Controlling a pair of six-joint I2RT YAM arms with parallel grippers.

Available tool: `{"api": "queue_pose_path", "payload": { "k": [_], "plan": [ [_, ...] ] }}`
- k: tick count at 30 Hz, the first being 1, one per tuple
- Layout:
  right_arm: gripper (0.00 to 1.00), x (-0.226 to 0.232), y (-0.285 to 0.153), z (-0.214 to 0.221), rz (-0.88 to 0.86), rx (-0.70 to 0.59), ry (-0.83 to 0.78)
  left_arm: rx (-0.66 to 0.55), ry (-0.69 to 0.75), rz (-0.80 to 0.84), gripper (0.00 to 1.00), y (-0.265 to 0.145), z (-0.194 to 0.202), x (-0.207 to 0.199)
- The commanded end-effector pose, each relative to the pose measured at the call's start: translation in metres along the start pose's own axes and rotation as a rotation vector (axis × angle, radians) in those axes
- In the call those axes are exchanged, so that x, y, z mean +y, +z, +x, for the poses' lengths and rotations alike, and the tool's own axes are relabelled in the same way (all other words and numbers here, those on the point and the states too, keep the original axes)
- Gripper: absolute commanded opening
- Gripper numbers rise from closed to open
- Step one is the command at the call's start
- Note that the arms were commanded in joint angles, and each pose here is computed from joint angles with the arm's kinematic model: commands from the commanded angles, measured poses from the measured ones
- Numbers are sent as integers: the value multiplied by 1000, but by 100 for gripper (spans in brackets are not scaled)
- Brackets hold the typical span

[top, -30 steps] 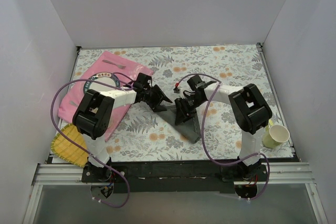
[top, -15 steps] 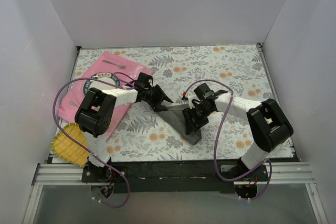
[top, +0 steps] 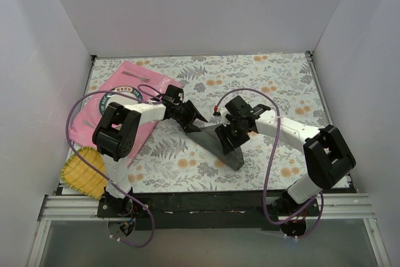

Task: Fold the napkin, place the utensils inside, and roll it up
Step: Roll the napkin with the utensil

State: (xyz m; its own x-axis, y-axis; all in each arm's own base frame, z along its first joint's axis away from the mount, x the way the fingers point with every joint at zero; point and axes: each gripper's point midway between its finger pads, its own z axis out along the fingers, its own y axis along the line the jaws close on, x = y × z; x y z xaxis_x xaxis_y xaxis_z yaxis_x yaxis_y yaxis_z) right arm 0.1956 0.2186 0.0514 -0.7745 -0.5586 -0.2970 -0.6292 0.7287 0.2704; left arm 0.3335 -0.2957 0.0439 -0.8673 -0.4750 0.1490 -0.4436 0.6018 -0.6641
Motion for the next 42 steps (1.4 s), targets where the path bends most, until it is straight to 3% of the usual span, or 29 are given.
{"api": "queue_pose_path", "payload": {
  "k": [1,8,17,24,27,32,36,39,42],
  "plan": [
    [69,20,-19,-44,8,-82,-91,-18,15,-34,50,3,-6,5],
    [77,38,9,-73,53,-68,-203,-16,15,-37,50,3,-8,4],
    [75,24,34,-59,401,-48,-340,-13,6,-47,50,5,-9,3],
    [61,5,45,-41,502,-36,-322,-13,0,-55,50,6,-9,5],
    [48,2,48,-40,513,-36,-329,-13,6,-52,50,5,-10,2],
    [34,11,55,-39,402,-35,-310,-72,72,-59,54,-8,-22,-18],
    [20,26,60,-39,116,-39,-208,-188,117,-111,61,-29,-46,-40],
    [20,35,63,-36,-91,-30,-135,-262,105,-109,69,-49,-63,-59],
    [19,42,61,-33,-286,-20,-68,-304,104,-64,69,-64,-71,-78]
  ]
}}
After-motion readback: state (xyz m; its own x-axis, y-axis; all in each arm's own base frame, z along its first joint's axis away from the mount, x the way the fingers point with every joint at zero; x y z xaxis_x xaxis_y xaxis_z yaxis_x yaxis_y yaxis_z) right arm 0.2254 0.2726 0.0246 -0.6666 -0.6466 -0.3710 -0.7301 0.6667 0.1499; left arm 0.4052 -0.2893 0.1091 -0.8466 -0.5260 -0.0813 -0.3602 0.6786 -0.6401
